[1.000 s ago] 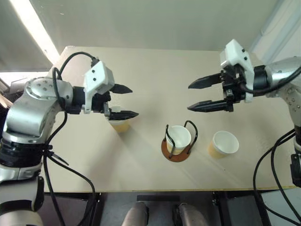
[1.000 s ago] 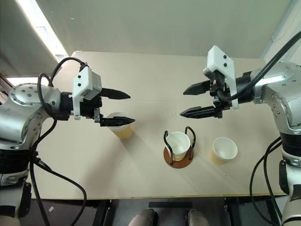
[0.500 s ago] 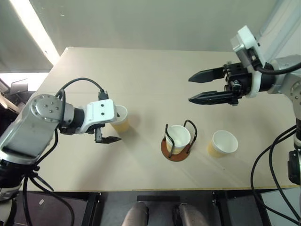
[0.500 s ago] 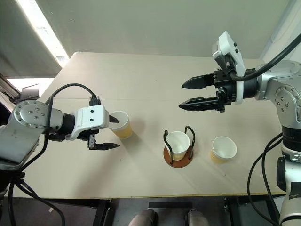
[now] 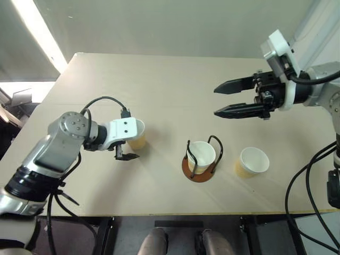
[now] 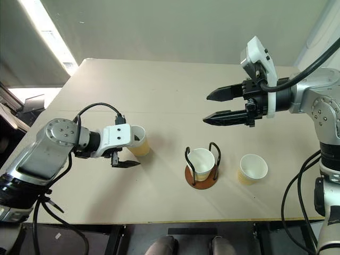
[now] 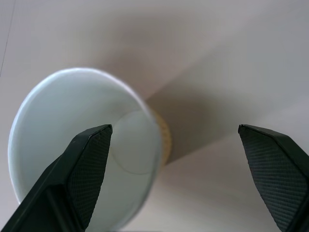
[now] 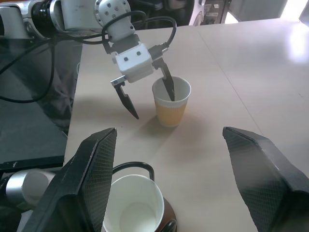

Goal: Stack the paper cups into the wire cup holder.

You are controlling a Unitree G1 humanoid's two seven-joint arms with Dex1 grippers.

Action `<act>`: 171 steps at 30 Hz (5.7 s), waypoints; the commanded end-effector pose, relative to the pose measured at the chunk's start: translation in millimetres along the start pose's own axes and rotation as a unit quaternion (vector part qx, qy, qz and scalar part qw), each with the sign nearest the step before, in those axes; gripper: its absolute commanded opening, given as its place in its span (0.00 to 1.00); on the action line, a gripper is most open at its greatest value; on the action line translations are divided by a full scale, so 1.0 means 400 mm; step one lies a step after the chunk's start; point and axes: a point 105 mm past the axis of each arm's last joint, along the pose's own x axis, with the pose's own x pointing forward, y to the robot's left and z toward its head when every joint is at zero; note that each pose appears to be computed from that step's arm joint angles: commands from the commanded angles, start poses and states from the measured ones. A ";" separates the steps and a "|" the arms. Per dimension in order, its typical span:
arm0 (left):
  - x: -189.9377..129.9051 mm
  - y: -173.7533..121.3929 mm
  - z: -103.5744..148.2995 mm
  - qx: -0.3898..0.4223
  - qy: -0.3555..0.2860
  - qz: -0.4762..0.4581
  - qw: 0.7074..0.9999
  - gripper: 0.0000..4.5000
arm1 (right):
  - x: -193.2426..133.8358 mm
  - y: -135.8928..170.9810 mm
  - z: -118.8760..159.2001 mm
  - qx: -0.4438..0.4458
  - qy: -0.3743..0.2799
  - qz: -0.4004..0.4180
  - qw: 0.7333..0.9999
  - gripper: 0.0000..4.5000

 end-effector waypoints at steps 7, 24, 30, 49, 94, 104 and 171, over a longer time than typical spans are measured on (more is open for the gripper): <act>-0.029 0.056 0.112 0.032 -0.105 -0.010 0.994 0.30 | -0.020 0.004 0.008 -0.028 -0.005 -0.007 1.000 0.81; -0.144 0.044 0.460 0.099 -0.302 -0.148 0.937 0.01 | -0.098 0.086 -0.054 -0.039 0.058 0.025 0.997 0.81; -0.150 0.023 0.514 0.126 -0.322 -0.208 0.915 0.01 | -0.134 0.084 -0.044 -0.042 0.076 -0.001 0.996 0.81; -0.044 -0.079 0.508 0.150 -0.292 -0.315 0.891 0.01 | -0.146 0.099 -0.067 -0.027 0.080 -0.033 0.996 0.81; -0.210 0.043 0.308 -0.024 -0.298 -0.102 0.949 0.68 | -0.123 0.113 -0.405 -0.036 0.345 -0.020 0.938 0.81; -0.231 -0.056 0.244 -0.062 -0.269 -0.140 0.951 0.69 | -0.112 0.086 -0.426 -0.053 0.358 -0.003 0.932 0.29; -0.192 -0.020 0.204 -0.047 -0.252 -0.134 0.957 0.69 | 0.068 0.091 -0.093 -0.308 0.260 0.127 0.906 0.78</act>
